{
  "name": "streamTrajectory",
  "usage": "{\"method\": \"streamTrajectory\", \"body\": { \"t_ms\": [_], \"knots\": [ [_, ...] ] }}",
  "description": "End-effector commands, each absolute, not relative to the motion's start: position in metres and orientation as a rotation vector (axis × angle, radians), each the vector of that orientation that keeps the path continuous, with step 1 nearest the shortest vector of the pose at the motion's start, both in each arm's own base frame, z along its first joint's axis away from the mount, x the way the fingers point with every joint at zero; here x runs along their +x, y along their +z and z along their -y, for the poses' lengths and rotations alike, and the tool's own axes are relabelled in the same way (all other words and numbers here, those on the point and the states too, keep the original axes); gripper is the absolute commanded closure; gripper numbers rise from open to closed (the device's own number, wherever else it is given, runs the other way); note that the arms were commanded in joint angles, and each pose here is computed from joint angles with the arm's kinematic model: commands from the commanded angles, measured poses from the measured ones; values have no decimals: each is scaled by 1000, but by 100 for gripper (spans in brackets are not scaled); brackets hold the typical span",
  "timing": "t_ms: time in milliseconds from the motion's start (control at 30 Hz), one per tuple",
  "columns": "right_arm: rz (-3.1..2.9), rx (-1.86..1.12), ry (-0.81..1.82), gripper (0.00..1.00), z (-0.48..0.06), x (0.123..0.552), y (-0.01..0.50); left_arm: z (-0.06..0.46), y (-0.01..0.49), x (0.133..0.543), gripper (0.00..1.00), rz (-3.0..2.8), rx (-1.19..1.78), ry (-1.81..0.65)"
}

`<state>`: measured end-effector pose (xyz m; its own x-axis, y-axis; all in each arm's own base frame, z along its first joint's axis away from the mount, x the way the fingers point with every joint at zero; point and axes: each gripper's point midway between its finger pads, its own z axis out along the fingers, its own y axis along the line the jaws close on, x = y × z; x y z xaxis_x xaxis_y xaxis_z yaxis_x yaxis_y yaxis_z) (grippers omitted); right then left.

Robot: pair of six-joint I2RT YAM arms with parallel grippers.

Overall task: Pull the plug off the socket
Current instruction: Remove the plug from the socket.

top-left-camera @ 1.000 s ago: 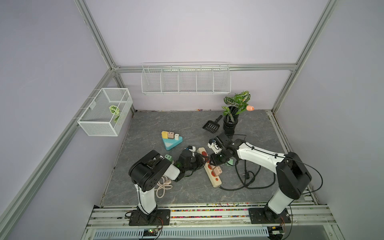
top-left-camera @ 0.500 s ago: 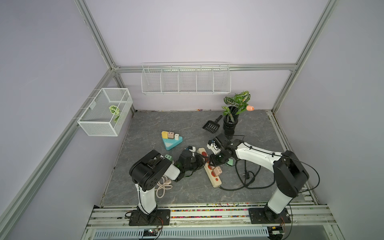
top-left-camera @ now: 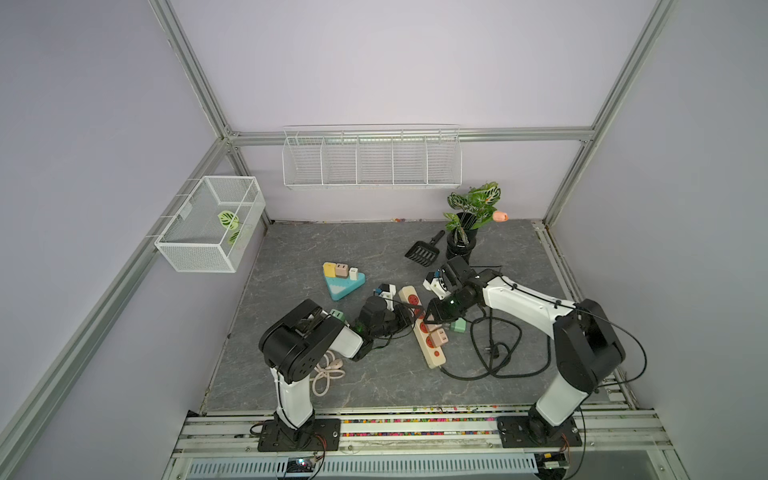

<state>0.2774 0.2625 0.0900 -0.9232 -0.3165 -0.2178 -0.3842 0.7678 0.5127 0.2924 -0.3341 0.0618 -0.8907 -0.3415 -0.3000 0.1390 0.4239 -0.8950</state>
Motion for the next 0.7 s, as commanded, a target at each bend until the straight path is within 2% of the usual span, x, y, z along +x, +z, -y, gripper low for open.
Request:
{"method": "streamTrajectory", "body": {
  "t_ms": [0, 267, 400, 667],
  "knots": [
    [-2689, -480, 916, 100, -252, 306, 142, 261, -61, 252, 100, -2649, -275, -1015],
    [-2749, -722, 559, 100, -273, 276, 128, 258, -67, 255, 100, -2686, -274, -954],
    [-2757, -719, 427, 100, -264, 282, 137, 258, -70, 253, 100, -2699, -280, -947],
    [-2674, -583, 632, 100, -251, 293, 178, 254, -80, 250, 100, -2712, -289, -945]
  ]
}}
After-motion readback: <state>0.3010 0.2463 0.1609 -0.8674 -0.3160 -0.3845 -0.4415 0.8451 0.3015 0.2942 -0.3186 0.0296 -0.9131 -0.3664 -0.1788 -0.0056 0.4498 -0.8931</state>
